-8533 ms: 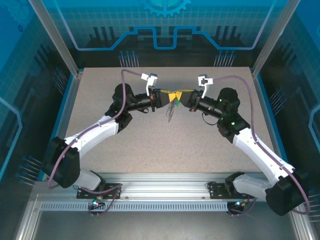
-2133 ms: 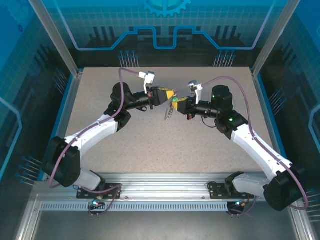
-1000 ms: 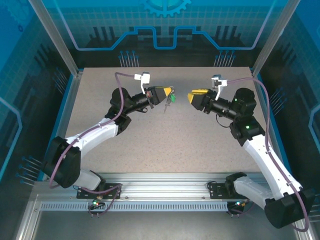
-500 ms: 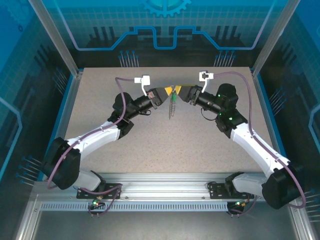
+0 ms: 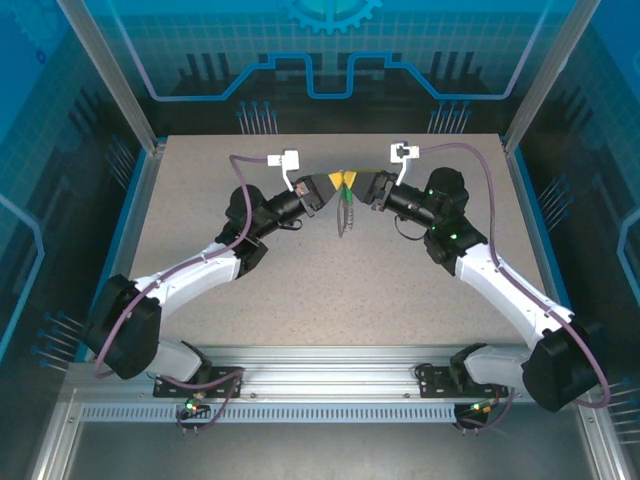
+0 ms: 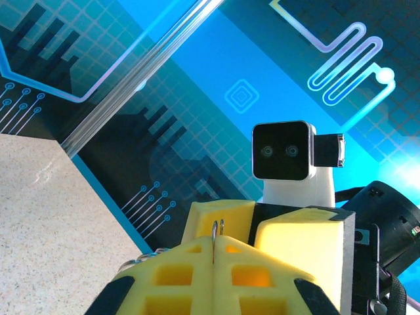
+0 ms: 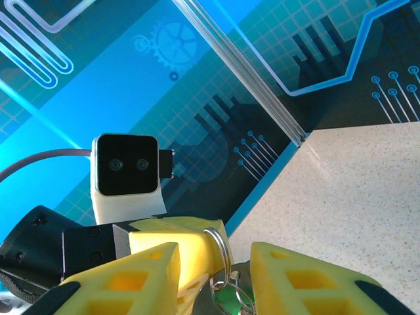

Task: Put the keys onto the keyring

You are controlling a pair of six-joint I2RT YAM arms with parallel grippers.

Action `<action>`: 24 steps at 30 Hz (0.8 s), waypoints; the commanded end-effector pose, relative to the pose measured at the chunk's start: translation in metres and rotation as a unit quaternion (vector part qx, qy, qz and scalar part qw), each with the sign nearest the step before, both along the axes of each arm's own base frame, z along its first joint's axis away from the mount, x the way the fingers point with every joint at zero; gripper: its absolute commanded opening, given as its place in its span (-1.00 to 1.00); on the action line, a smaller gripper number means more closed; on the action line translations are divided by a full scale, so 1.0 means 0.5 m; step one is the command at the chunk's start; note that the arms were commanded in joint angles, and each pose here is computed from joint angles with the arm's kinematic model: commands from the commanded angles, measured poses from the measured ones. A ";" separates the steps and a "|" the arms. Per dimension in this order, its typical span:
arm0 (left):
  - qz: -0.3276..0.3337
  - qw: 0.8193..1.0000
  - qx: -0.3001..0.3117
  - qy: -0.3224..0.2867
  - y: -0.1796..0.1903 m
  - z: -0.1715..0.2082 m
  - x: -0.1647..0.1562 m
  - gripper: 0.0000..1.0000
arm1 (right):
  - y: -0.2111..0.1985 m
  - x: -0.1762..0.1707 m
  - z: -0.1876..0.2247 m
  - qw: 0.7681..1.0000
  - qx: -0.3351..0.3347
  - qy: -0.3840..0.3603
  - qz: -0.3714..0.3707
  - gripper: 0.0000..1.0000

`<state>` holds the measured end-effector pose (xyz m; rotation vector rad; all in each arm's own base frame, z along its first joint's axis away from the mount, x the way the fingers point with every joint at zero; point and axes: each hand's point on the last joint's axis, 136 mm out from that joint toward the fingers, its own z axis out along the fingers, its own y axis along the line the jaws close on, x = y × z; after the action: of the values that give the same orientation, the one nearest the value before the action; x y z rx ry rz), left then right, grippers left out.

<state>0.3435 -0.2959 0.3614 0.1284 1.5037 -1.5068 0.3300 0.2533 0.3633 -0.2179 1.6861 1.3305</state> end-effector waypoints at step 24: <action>-0.020 0.999 -0.026 -0.026 -0.011 0.039 -0.016 -1.00 | 0.009 -0.005 0.048 0.999 0.007 -0.039 0.025 -0.99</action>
<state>0.3423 -0.2965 0.3661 0.1198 1.4830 -1.5315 0.3314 0.2536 0.3669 -0.2369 1.6734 1.3340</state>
